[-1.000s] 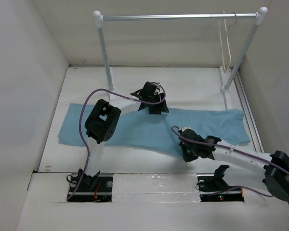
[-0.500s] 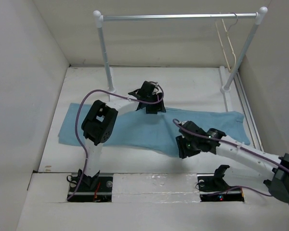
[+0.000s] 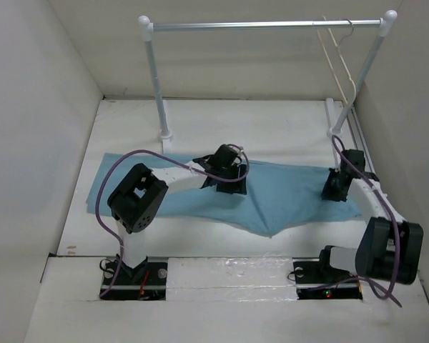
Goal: Place the trousers on the hanger
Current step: Fold the trousers at the center of the board.
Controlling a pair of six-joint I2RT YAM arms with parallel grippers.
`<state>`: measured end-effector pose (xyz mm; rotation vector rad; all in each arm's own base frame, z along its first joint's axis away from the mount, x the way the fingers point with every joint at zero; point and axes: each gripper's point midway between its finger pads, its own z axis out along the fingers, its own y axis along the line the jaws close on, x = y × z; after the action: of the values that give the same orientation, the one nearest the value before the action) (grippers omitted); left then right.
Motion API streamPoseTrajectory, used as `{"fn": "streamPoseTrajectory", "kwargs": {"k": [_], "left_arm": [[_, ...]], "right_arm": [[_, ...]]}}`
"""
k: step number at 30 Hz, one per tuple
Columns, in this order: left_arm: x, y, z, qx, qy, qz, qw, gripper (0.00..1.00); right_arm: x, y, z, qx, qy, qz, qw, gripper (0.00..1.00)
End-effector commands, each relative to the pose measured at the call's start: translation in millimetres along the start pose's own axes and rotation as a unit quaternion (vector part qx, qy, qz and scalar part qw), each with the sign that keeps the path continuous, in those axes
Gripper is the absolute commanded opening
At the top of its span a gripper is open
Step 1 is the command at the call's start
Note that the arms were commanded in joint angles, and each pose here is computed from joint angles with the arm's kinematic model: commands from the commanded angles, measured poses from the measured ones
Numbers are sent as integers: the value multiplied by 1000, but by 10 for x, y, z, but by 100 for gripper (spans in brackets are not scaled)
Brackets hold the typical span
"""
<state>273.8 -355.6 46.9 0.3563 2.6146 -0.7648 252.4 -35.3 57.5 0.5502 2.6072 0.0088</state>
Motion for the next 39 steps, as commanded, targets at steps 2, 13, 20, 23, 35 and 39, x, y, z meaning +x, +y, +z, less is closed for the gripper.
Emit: {"fn": "streamPoseTrajectory", "kwargs": {"k": [2,13,20,23,35,39], "left_arm": [[-114,790,-200,-71,-22,-85,994,51],[-344,598,-926,-44,-107,-62,991,51],[-329,131,-1026,31,-108,-19,993,2],[-253,76,-1074,53,-104,-15,993,0],[151,315,-1085,29,-72,2,997,0],[103,324,-1146,20,-83,1,996,0]], "right_arm": [[-304,-265,258,-10,-33,45,998,0],[-462,-795,-542,11,-116,119,986,63],[166,-1295,-359,48,-72,257,963,71],[149,-1305,-256,22,-77,288,954,77],[-138,-863,234,-128,-133,312,932,0],[-252,-505,-107,-133,-147,220,955,0]]}}
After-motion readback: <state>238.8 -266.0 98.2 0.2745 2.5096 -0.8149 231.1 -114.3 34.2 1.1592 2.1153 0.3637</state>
